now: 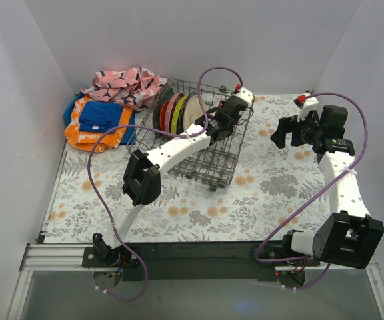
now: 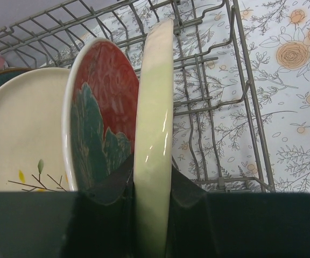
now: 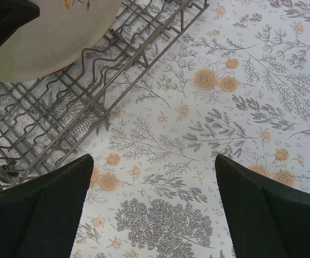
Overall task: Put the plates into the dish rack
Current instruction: Insert the plate into the dish rack
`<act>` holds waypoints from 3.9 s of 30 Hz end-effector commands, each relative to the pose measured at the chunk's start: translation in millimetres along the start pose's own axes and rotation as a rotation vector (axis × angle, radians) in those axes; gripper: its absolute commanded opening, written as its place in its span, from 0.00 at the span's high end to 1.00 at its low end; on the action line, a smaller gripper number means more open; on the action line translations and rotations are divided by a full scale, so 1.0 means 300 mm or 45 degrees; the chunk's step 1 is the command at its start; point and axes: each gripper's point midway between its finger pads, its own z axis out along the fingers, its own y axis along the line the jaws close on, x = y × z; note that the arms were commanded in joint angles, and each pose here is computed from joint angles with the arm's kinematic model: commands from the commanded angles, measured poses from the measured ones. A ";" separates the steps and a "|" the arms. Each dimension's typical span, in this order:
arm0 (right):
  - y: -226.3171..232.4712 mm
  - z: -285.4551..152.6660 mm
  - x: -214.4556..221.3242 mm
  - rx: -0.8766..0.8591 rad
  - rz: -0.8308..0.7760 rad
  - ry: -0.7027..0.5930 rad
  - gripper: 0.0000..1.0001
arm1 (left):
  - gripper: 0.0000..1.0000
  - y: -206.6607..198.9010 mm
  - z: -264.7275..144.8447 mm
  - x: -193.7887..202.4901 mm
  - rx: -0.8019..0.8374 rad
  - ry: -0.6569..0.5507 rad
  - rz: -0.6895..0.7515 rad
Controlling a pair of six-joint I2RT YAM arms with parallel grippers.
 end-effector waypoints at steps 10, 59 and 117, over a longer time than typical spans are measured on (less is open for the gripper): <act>-0.005 0.004 -0.017 -0.014 -0.025 -0.037 0.02 | 1.00 0.047 -0.025 -0.108 -0.047 -0.132 -0.146; -0.009 0.004 -0.014 -0.018 -0.016 -0.036 0.01 | 0.70 0.077 -0.039 -0.104 -0.113 -0.112 -0.227; -0.010 0.004 -0.017 -0.031 -0.013 -0.040 0.02 | 0.65 0.255 -0.147 -0.236 -0.377 -0.262 -0.335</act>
